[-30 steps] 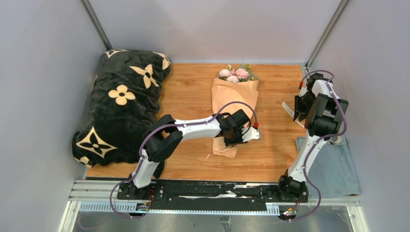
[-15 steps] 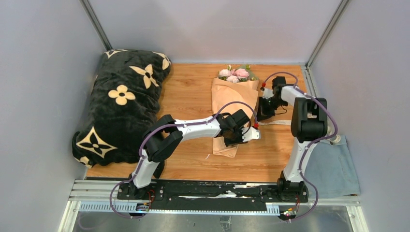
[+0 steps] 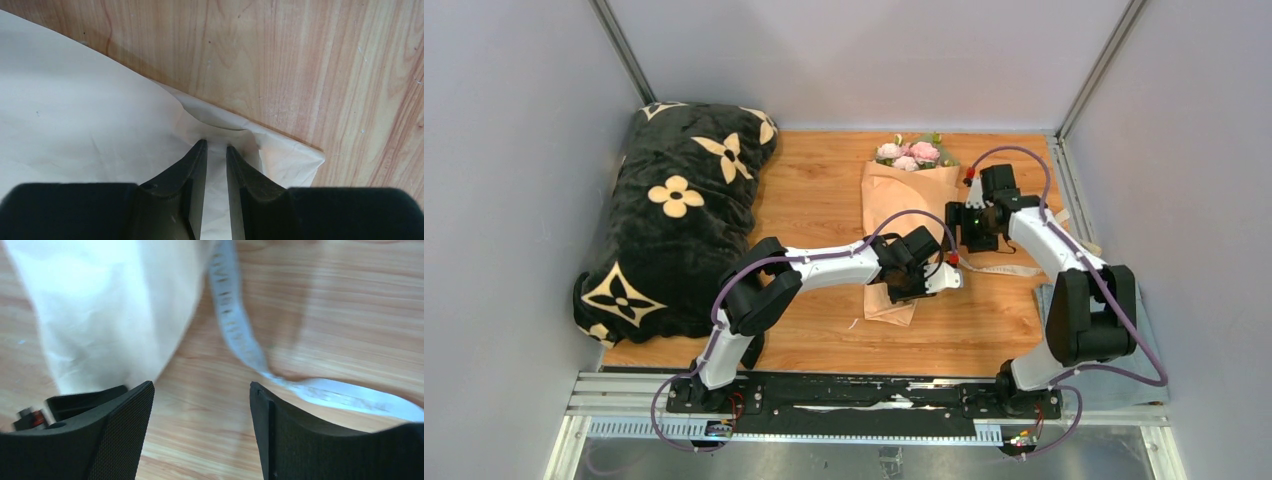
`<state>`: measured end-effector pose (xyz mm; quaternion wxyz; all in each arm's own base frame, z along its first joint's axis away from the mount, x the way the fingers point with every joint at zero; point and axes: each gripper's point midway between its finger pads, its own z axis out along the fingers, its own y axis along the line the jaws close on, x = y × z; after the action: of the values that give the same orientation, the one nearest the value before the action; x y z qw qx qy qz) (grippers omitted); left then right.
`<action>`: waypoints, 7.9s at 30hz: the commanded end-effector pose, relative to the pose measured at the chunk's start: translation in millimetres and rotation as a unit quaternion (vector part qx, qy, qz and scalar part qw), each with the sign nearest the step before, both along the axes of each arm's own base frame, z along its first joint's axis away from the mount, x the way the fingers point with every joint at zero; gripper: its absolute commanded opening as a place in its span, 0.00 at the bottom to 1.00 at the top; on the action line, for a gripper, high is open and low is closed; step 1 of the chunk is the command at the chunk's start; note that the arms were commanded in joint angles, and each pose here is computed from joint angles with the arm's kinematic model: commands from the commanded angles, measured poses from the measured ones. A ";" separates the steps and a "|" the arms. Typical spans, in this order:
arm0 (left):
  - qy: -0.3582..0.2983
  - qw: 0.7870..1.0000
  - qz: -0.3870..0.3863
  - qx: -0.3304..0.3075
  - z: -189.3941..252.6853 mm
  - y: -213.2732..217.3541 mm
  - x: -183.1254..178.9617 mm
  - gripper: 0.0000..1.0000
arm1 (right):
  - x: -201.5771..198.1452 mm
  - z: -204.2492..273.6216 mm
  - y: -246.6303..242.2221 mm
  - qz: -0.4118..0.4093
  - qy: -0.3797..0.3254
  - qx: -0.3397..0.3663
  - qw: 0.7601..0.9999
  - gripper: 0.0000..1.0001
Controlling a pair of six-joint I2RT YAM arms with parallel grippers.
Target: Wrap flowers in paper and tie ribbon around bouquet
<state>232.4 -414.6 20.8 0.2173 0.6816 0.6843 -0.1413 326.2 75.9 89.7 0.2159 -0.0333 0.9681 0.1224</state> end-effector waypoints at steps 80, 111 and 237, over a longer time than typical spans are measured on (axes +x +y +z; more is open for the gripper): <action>-0.268 0.928 -0.206 -0.157 10.3 -136.1 104.4 0.00 | 110.5 -76.6 57.7 0.173 0.066 0.210 0.960 0.00; 0.171 0.972 -0.123 0.100 19.7 104.5 -98.9 0.00 | 104.2 -4.7 95.1 0.064 0.054 0.311 0.947 0.00; 0.089 0.957 0.266 -0.073 27.3 84.5 165.4 0.00 | 79.0 -20.2 -234.5 -0.275 -0.045 0.050 0.959 0.00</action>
<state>382.9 -337.7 37.2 0.2149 0.4290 0.8484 -0.2236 392.0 -195.9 32.6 0.2566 0.2722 0.9240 0.0798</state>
